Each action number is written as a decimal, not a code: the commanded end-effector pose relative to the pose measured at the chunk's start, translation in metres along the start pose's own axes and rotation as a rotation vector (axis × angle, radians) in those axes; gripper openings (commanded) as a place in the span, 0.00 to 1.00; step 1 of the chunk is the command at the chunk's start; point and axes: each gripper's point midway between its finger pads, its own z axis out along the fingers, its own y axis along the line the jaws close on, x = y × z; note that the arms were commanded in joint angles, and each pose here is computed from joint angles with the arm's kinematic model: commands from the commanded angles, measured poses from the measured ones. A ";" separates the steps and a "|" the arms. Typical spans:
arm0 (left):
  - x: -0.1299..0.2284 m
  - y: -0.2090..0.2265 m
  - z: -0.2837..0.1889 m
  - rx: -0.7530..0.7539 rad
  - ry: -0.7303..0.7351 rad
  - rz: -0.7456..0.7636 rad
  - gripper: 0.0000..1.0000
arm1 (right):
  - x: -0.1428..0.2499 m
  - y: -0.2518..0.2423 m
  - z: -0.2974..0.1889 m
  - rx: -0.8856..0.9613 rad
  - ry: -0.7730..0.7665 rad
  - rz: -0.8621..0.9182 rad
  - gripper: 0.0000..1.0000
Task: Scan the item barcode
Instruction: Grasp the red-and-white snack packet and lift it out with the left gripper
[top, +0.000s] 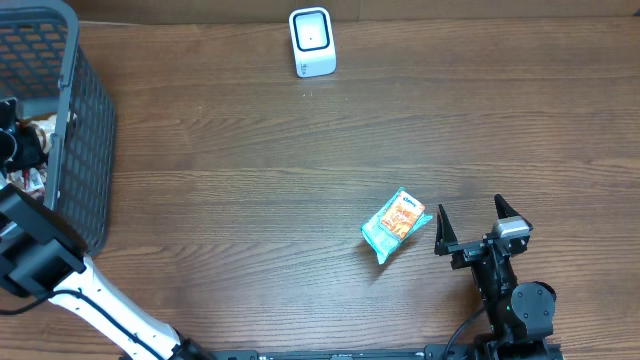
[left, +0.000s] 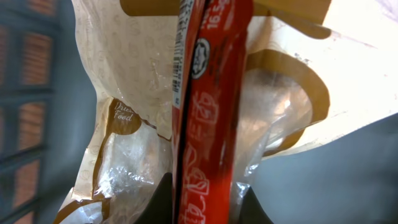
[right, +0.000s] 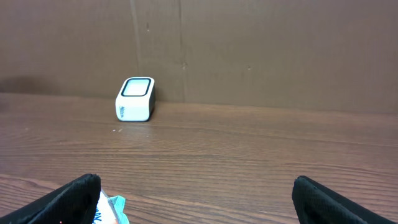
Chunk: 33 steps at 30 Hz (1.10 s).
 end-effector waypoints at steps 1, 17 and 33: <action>-0.023 -0.002 -0.062 -0.023 -0.139 -0.044 0.04 | 0.002 -0.001 0.000 0.010 -0.002 0.002 1.00; -0.046 -0.019 -0.248 -0.116 -0.528 -0.156 0.04 | 0.002 -0.001 0.000 0.010 -0.002 0.002 1.00; 0.033 -0.189 -0.386 0.115 -0.662 -0.018 0.04 | 0.002 -0.001 0.000 0.010 -0.002 0.002 1.00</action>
